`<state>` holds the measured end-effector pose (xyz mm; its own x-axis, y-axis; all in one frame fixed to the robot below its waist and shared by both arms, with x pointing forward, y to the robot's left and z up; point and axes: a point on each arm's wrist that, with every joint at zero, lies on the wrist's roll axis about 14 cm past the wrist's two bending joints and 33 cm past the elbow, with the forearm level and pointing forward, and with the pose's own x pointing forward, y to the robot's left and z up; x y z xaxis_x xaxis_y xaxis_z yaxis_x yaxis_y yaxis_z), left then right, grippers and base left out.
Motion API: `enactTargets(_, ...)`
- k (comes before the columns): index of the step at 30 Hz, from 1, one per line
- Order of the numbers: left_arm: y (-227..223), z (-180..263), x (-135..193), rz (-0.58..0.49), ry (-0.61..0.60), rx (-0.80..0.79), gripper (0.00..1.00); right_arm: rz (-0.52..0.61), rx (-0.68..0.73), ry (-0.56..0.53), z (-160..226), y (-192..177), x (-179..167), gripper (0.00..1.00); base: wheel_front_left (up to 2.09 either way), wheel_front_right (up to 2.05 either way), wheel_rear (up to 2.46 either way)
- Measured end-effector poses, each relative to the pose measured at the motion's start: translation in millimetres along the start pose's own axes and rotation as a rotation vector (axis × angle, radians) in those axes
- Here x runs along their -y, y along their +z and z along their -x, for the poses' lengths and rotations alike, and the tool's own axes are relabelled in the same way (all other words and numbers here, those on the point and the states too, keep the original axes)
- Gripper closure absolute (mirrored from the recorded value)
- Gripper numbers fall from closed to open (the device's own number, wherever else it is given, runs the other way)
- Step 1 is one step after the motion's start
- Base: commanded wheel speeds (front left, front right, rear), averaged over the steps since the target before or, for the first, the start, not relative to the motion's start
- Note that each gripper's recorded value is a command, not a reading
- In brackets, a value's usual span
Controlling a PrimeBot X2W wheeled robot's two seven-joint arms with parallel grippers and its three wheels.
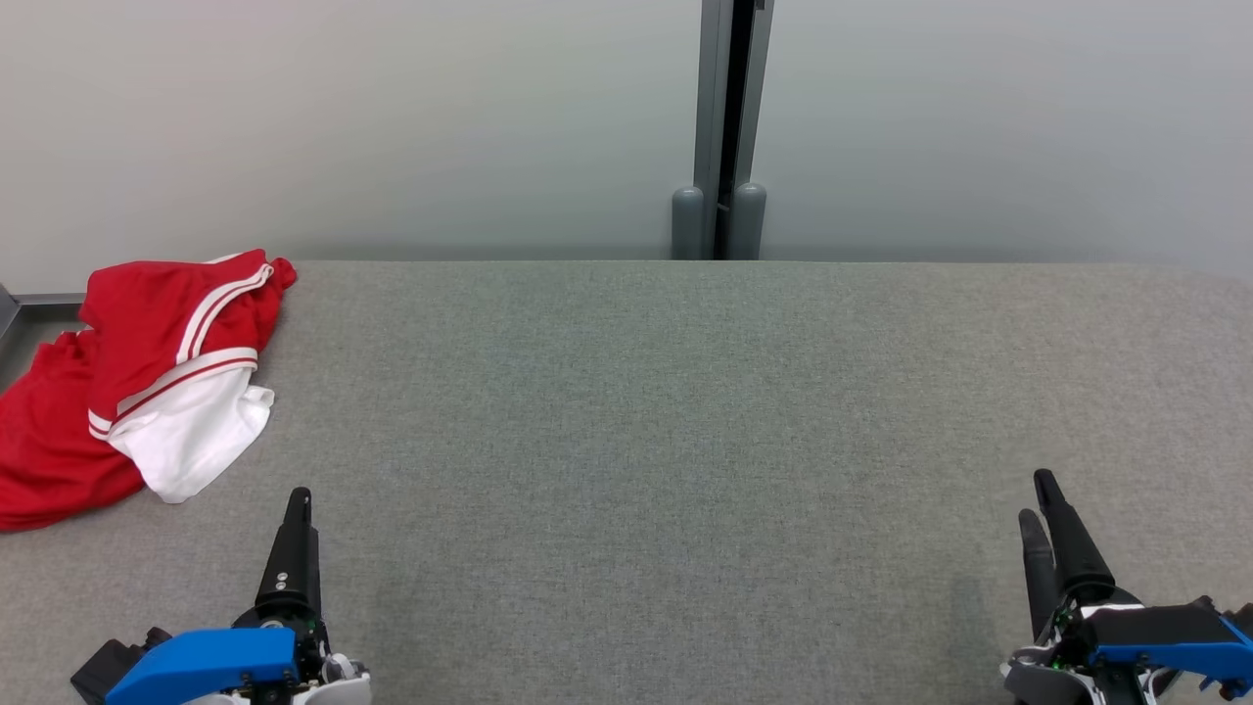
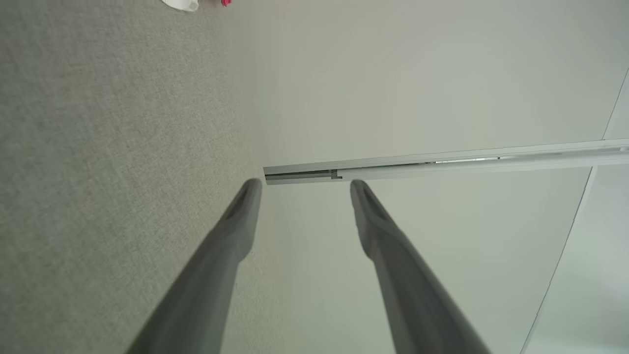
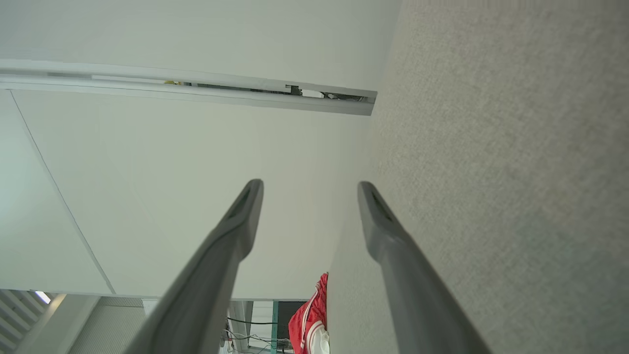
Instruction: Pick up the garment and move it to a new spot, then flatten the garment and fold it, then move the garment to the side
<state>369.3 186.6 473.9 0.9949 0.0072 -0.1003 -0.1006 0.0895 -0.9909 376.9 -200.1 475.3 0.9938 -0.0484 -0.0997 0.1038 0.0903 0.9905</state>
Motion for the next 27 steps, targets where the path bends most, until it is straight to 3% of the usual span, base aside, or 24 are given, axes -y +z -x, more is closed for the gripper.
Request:
enactTargets(9, -4.4, -1.6, 14.6, -0.152, -0.040, 0.001, 0.00, 0.177, 0.024, 0.040, -0.4, 4.4, -13.4, 0.00, 0.00, 0.00, 0.00)
enactTargets(27, -25.6, 0.4, 25.4, -0.579, -0.074, -0.024, 0.00, 0.599, 0.028, 0.105, 6.1, -4.7, -29.0, 0.00, 0.00, 0.00, 0.00)
